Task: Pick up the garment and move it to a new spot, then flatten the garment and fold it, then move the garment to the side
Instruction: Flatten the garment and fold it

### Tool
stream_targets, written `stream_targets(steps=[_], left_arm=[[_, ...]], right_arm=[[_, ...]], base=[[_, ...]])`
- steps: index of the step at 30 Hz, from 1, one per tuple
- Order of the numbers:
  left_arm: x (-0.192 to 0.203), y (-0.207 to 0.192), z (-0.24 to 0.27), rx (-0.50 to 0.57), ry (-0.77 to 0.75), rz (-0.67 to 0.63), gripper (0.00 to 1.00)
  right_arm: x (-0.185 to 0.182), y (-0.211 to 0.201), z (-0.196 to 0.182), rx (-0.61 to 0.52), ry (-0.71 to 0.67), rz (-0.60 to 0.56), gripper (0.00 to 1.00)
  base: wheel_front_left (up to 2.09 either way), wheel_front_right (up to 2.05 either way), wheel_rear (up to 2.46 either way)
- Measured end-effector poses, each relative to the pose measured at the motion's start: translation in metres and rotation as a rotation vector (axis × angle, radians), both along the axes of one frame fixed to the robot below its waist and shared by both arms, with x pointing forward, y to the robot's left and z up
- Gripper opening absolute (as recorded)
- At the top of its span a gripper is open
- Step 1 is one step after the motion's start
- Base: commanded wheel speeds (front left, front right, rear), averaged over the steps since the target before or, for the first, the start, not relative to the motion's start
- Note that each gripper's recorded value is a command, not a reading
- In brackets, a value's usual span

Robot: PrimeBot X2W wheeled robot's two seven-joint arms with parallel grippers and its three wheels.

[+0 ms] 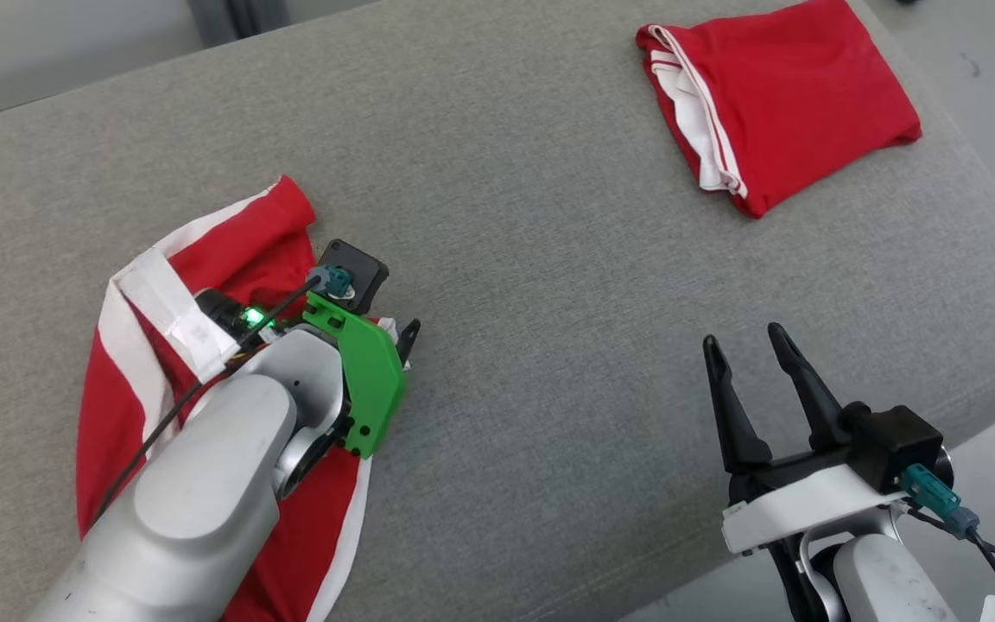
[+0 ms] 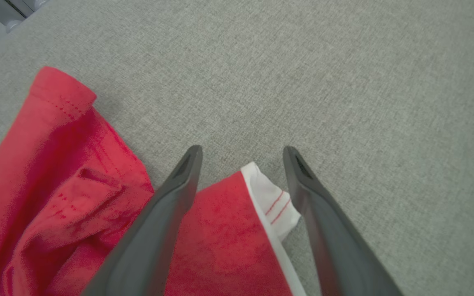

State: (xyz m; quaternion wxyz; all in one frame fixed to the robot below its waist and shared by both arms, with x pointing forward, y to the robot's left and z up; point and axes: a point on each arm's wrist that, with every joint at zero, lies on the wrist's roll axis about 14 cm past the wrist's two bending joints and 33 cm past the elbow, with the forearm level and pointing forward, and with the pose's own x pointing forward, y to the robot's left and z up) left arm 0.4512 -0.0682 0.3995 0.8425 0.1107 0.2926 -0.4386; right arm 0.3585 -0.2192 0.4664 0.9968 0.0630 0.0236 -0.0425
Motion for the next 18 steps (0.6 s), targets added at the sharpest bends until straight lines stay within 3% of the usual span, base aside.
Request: stream_targets(steps=[5, 14, 15, 16, 17, 18], left_arm=[[-0.005, 0.002, -0.017, 0.074, 0.025, -0.058, 1.0], [-0.006, 0.023, -0.018, 0.135, 0.039, -0.051, 1.0], [-0.007, 0.025, -0.02, 0.141, 0.048, -0.052, 0.96], [-0.009, 0.026, -0.02, 0.145, 0.054, -0.053, 0.48], [-0.01, 0.026, -0.021, 0.148, 0.059, -0.057, 0.36], [-0.011, 0.026, -0.021, 0.145, 0.061, -0.059, 0.0]], right_arm=[[-0.008, -0.013, -0.001, -0.01, 0.011, -0.044, 1.0], [-0.006, -0.009, 0.002, -0.006, -0.003, -0.029, 1.0], [-0.006, -0.008, 0.002, -0.006, -0.004, -0.026, 1.0], [-0.006, -0.008, 0.002, -0.006, -0.004, -0.025, 1.0], [-0.005, -0.007, 0.002, -0.006, -0.005, -0.023, 1.0], [-0.005, -0.007, 0.002, -0.007, -0.005, -0.022, 1.0]], base=[[0.0, 0.0, 0.0], [0.0, 0.0, 0.0], [0.0, 0.0, 0.0], [0.0, 0.0, 0.0], [0.0, 0.0, 0.0], [0.0, 0.0, 0.0]])
